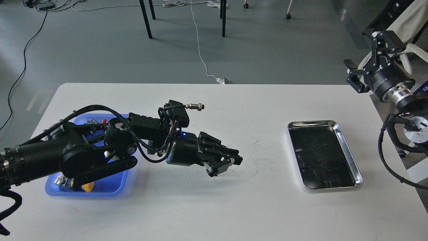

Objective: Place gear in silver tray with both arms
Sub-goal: 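Carry the black gear with the left hand toward the silver tray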

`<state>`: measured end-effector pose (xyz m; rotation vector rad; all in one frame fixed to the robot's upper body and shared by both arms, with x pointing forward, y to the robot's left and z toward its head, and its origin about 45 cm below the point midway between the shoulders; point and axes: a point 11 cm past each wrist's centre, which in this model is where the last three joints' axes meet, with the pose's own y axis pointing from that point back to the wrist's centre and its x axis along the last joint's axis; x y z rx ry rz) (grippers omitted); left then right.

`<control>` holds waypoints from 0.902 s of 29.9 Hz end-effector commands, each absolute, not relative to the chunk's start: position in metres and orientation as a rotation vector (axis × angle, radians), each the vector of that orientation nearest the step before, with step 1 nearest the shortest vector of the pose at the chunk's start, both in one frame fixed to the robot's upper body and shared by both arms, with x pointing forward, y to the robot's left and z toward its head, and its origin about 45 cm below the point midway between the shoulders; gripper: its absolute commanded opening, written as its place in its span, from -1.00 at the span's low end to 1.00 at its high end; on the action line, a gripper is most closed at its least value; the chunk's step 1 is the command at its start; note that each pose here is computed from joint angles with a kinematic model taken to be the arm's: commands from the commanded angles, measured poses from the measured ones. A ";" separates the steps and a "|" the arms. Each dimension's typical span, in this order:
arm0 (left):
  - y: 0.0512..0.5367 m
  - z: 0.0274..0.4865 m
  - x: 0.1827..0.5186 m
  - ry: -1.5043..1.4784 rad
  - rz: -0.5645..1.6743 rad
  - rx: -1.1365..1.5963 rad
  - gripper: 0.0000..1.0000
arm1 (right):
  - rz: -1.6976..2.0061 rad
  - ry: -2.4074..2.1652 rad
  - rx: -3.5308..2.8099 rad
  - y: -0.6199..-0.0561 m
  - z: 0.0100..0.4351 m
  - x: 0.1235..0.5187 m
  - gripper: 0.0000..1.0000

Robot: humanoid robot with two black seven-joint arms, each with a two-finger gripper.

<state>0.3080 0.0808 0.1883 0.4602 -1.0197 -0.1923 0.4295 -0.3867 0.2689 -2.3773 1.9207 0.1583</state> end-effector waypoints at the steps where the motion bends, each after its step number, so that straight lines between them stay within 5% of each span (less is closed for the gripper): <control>1: 0.060 0.176 0.301 -1.007 -0.213 0.440 -0.82 | 0.154 1.927 -2.354 -0.389 0.271 0.432 0.98; 9: 0.018 0.163 0.297 -0.993 -0.226 0.411 -0.81 | 0.144 1.948 -2.323 -0.394 0.274 0.433 0.98; 27: 0.001 0.137 0.308 -0.953 -0.195 0.471 -0.78 | 0.164 1.957 -2.293 -0.399 0.276 0.433 0.98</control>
